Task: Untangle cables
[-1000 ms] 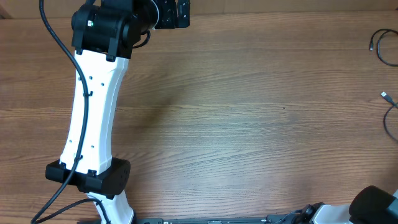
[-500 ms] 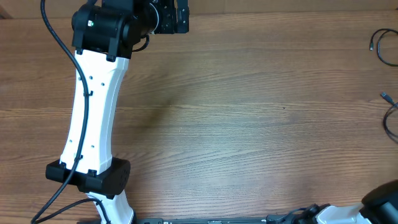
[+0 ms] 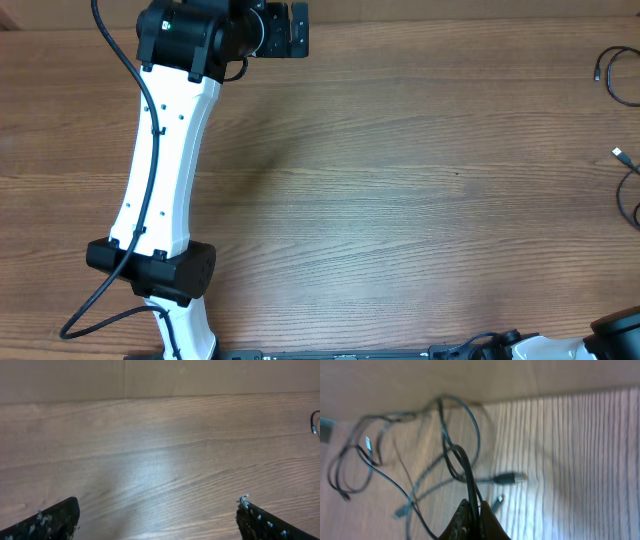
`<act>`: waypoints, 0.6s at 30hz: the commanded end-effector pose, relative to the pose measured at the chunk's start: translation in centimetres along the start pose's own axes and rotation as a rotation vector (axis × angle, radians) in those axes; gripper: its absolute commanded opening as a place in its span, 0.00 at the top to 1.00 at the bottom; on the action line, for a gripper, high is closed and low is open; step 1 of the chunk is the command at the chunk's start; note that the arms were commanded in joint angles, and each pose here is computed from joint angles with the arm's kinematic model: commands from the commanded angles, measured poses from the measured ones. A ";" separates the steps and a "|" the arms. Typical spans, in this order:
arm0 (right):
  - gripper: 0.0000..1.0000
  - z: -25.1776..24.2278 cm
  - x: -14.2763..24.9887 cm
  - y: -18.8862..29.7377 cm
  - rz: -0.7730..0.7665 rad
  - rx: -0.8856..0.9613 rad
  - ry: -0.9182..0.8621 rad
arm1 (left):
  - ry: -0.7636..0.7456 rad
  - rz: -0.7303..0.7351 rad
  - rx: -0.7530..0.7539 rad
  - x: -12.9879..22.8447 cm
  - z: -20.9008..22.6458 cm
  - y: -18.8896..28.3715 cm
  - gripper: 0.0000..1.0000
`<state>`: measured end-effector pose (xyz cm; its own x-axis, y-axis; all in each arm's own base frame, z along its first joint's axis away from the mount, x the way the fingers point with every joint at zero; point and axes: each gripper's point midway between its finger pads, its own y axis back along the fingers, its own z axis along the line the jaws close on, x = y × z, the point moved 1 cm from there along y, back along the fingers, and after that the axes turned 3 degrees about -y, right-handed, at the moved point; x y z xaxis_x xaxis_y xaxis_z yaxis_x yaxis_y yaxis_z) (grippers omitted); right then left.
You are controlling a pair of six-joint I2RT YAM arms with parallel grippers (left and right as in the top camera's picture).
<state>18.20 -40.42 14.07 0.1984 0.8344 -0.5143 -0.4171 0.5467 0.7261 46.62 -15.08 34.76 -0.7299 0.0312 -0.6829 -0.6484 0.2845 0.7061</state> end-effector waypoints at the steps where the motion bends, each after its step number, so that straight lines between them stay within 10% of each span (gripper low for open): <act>1: 0.96 0.6 2.4 -1.2 0.021 -0.029 0.067 | -0.055 -0.015 0.014 -0.4 -0.5 0.0 0.00; 15: 0.96 3.3 9.8 -7.5 0.181 -0.103 0.159 | -0.052 0.005 0.012 0.1 -0.4 0.0 0.00; 16: 0.90 3.6 9.9 -7.5 0.179 -0.108 0.165 | -0.052 0.011 0.011 0.3 -0.4 0.0 0.00; 17: 0.15 4.3 10.1 -7.6 0.174 -0.122 0.179 | -0.052 0.014 0.010 0.3 -0.4 0.0 0.00; 18: 0.00 4.5 10.2 -7.6 0.172 -0.127 0.184 | -0.052 0.013 0.010 0.3 -0.4 0.0 0.00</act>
<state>26.27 -36.20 4.97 -0.0228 0.8892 -0.4569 -0.5166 0.3808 0.7669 46.42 -15.02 34.55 -0.7324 0.0581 -0.6784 -0.6398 0.2820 0.7149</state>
